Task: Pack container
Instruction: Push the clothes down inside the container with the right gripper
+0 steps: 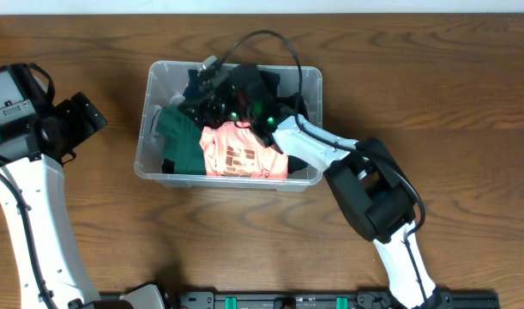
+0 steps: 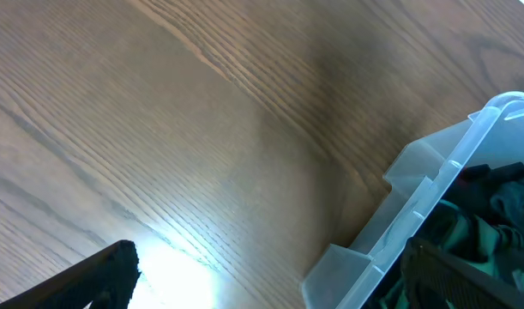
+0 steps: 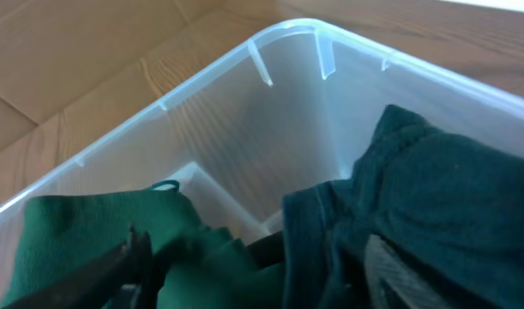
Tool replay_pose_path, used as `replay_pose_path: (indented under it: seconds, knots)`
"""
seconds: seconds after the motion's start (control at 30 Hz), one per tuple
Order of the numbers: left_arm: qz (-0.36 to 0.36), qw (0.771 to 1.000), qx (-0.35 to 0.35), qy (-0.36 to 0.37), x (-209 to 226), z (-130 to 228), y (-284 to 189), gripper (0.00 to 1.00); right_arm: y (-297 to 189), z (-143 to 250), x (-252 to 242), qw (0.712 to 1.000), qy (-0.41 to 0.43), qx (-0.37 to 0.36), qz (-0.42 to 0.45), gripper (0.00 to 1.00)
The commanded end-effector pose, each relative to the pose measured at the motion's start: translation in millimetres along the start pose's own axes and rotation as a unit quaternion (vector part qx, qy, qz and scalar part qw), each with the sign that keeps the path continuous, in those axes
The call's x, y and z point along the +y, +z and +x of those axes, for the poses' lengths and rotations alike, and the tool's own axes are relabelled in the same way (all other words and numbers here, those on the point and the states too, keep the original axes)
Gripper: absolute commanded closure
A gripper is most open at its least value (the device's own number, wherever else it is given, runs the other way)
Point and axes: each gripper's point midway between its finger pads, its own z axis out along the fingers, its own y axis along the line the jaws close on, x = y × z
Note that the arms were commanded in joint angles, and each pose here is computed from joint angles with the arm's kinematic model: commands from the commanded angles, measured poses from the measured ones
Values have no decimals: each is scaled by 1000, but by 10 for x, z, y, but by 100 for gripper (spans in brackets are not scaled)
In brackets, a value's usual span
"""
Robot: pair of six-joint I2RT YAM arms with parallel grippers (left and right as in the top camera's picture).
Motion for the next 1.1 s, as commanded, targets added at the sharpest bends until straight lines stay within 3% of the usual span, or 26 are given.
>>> replay_pose_path:
  seconds: [0.0,0.17,0.33,0.5,0.57,0.87,1.07]
  knots:
    - [-6,1000,-3,-6,26,-22,-1,2,11,698,-413,995,66,77,12,30]
    - [-6,1000,-3,-6,26,-22,-1,2,-304,56,-179,997,65,32,-26,29]
    - [-6,1000,-3,-6,26,-22,-1,2,-914,-706,72,1000,2,-18,-19,20]
    - [-6,1000,-3,-6,26,-22,-1,2,-1730,-1198,78,997,-49,-40,53,10]
    - [-6,1000,-3,-6,26,-22,-1,2,-2064,-1327,-25,992,-55,-48,101,1]
    - [-6,1000,-3,-6,26,-22,-1,2,-3364,-1582,-184,966,-25,-82,243,1]
    - [-6,1000,-3,-6,26,-22,-1,2,-4000,-1267,-329,940,28,-44,337,1]
